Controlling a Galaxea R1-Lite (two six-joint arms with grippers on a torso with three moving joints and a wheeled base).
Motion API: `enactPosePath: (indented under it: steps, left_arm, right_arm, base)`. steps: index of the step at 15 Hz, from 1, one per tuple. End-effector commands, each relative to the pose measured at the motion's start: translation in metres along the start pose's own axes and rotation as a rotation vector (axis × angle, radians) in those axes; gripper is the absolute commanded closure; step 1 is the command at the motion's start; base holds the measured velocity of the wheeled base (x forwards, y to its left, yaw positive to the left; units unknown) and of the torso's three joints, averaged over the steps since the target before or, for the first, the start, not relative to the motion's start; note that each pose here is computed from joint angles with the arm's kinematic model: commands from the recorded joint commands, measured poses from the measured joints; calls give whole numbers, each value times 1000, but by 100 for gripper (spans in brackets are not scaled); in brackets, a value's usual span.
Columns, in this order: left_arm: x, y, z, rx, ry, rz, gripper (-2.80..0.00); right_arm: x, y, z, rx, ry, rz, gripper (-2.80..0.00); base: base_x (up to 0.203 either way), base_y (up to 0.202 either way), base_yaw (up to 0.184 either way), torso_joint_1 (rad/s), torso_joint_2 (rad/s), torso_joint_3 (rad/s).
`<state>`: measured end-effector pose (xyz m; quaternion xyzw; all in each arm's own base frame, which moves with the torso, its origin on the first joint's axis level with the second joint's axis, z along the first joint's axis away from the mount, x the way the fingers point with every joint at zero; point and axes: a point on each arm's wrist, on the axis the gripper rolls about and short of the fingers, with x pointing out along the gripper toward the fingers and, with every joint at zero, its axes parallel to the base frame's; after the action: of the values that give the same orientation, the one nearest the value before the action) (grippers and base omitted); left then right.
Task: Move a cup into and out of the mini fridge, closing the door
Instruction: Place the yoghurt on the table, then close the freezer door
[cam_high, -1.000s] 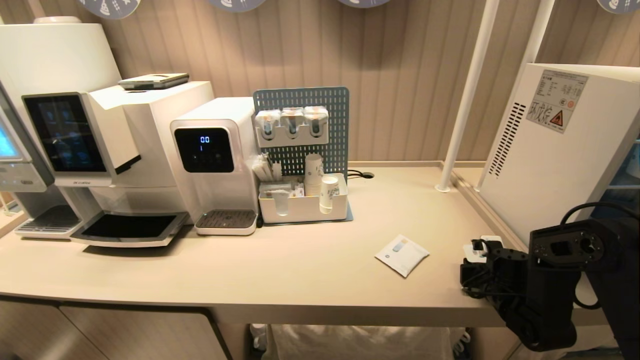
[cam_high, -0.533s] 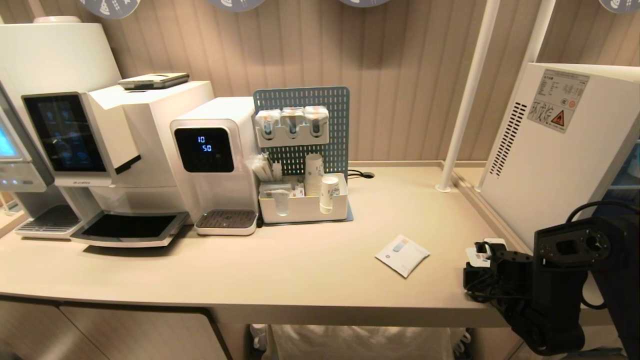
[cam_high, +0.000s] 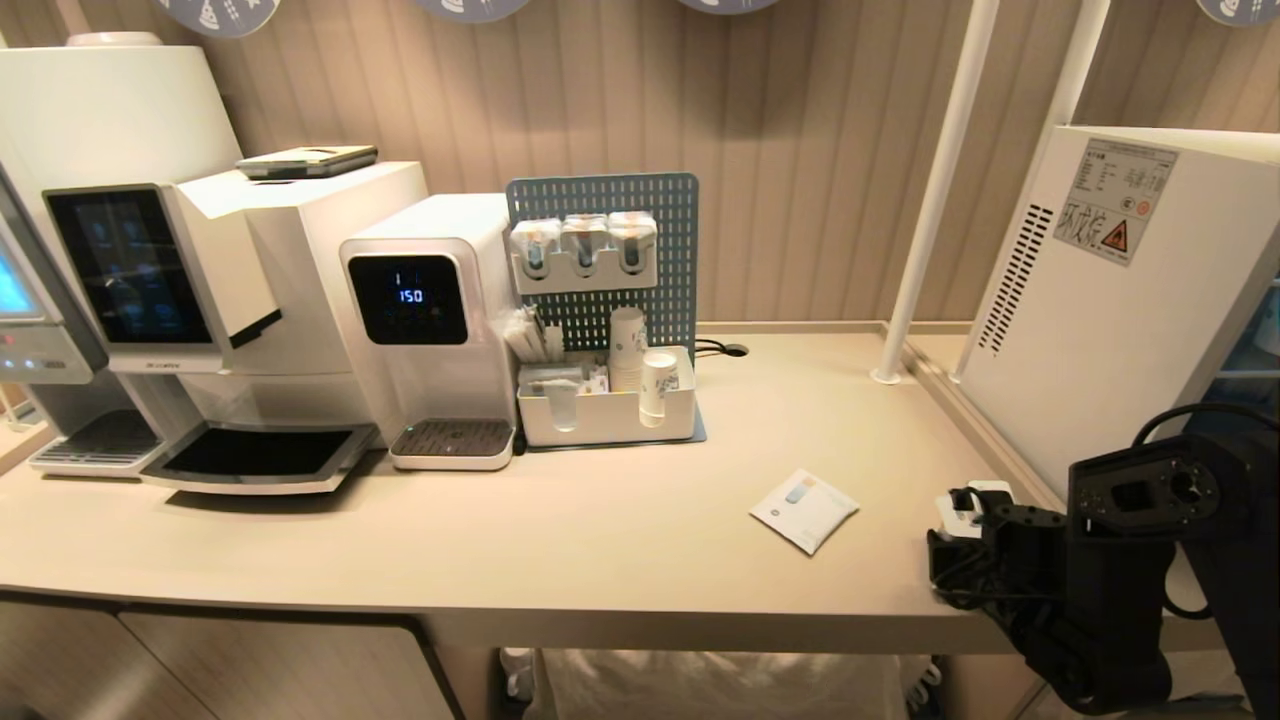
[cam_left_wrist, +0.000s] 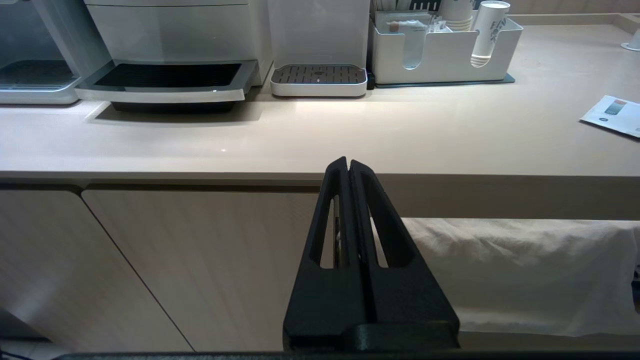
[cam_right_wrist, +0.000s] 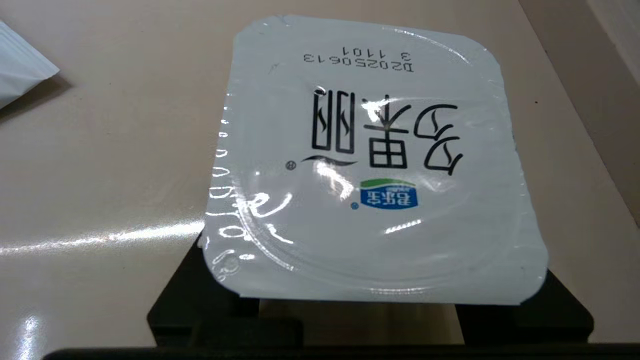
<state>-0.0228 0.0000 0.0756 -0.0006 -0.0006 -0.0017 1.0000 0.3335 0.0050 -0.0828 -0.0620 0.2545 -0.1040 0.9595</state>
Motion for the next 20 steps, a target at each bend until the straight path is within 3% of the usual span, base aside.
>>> enactPosePath:
  steps: [1, 8, 16, 17, 18, 20]
  left_arm:
    - [0, 0, 0, 1, 0, 0, 0]
    - [0, 0, 0, 1, 0, 0, 0]
    - [0, 0, 0, 1, 0, 0, 0]
    - [0, 0, 0, 1, 0, 0, 0]
    - [0, 0, 0, 1, 0, 0, 0]
    - [0, 0, 0, 1, 0, 0, 0]
  right_arm:
    - [0, 0, 0, 1, -6, -1, -280]
    - [-39, -9, 17, 1, -3, 14, -280]
    - [-144, -38, 51, 50, -87, 71, -280]
    - [-159, -42, 55, 63, -118, 70, -96]
    - [-171, -46, 64, 87, -173, 67, 0]
    - [-199, -55, 79, 124, -275, 67, 0]
  base:
    - [0, 0, 0, 0, 0, 0]
    - [0, 0, 0, 0, 0, 0]
    - [0, 0, 0, 0, 0, 0]
    - [0, 0, 0, 0, 0, 0]
    - [0, 0, 0, 0, 0, 0]
    - [0, 0, 0, 0, 0, 0]
